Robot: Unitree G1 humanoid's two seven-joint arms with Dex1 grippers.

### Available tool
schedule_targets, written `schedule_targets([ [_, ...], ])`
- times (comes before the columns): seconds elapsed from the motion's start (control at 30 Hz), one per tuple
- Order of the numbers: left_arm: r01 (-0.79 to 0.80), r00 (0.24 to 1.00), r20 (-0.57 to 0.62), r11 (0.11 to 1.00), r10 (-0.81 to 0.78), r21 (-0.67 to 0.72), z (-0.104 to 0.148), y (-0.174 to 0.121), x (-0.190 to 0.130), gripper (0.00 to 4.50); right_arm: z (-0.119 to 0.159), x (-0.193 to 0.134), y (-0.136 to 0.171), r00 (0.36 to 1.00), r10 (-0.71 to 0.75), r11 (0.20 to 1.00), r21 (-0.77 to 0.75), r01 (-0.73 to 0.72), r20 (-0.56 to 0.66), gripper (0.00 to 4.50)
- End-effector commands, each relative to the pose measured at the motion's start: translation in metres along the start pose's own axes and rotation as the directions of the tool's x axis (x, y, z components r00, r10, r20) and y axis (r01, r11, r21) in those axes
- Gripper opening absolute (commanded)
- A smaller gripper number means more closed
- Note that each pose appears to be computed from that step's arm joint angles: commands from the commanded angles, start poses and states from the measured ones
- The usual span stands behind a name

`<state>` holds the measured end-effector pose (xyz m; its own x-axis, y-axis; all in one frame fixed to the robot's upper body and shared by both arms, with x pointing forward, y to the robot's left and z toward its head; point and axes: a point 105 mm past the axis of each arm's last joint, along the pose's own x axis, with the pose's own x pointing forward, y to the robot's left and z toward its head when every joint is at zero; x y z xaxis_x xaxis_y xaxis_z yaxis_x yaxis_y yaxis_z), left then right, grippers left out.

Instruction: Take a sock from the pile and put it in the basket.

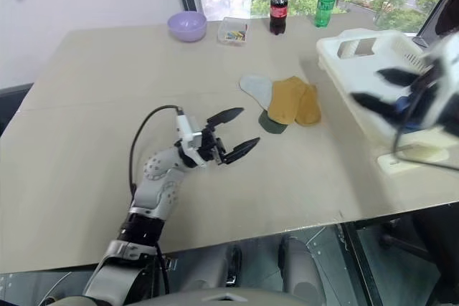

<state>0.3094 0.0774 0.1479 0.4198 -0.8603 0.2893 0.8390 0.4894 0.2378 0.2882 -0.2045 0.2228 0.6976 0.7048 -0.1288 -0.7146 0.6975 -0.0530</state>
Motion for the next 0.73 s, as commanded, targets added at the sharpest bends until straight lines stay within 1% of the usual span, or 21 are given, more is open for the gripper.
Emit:
schedule_targets([
  [0.03,-0.102,0.995,-0.016,0.995,0.102,0.023,0.008,0.005,-0.017,4.50,-0.018,0.014,0.040,0.995,0.062,0.998,0.024,-0.064,0.073,4.46],
  [0.1,-0.160,0.986,-0.054,0.987,0.161,0.012,0.005,0.004,-0.031,4.50,-0.039,0.018,0.058,0.993,0.078,0.994,0.066,-0.083,0.085,4.46],
  [0.2,-0.249,0.954,-0.170,0.969,0.245,0.002,-0.007,-0.001,-0.058,4.50,-0.080,0.017,0.067,0.997,0.069,0.990,0.120,-0.074,0.042,4.46],
  [0.23,-0.279,0.936,-0.219,0.960,0.274,0.009,-0.011,-0.003,-0.068,4.50,-0.096,0.013,0.065,0.999,0.045,0.994,0.104,-0.045,0.005,4.46],
  [0.27,-0.307,0.915,-0.266,0.951,0.302,0.023,-0.014,-0.005,-0.078,4.50,-0.108,0.009,0.063,1.000,0.027,0.997,0.067,-0.027,-0.002,4.46],
  [0.3,-0.332,0.893,-0.306,0.942,0.330,0.047,-0.016,-0.005,-0.088,4.50,-0.115,0.004,0.061,1.000,0.019,0.999,0.037,-0.020,0.019,4.46],
  [0.37,-0.382,0.859,-0.340,0.921,0.383,0.073,-0.013,-0.008,-0.106,4.50,-0.126,-0.008,0.052,0.998,-0.033,0.999,0.028,0.031,0.056,4.46],
  [0.47,-0.438,0.804,-0.398,0.892,0.443,0.107,-0.010,-0.013,-0.130,4.50,-0.141,-0.027,0.043,0.999,-0.036,0.999,0.014,0.036,0.016,4.46],
  [0.57,-0.449,0.783,-0.424,0.885,0.455,0.122,-0.008,-0.018,-0.141,4.50,-0.147,-0.039,0.038,1.000,-0.026,1.000,0.005,0.026,-0.003,4.46],
  [0.73,-0.456,0.768,-0.444,0.881,0.462,0.128,-0.006,-0.018,-0.146,4.50,-0.151,-0.048,0.035,1.000,0.005,1.000,0.009,-0.005,-0.027,4.46],
])
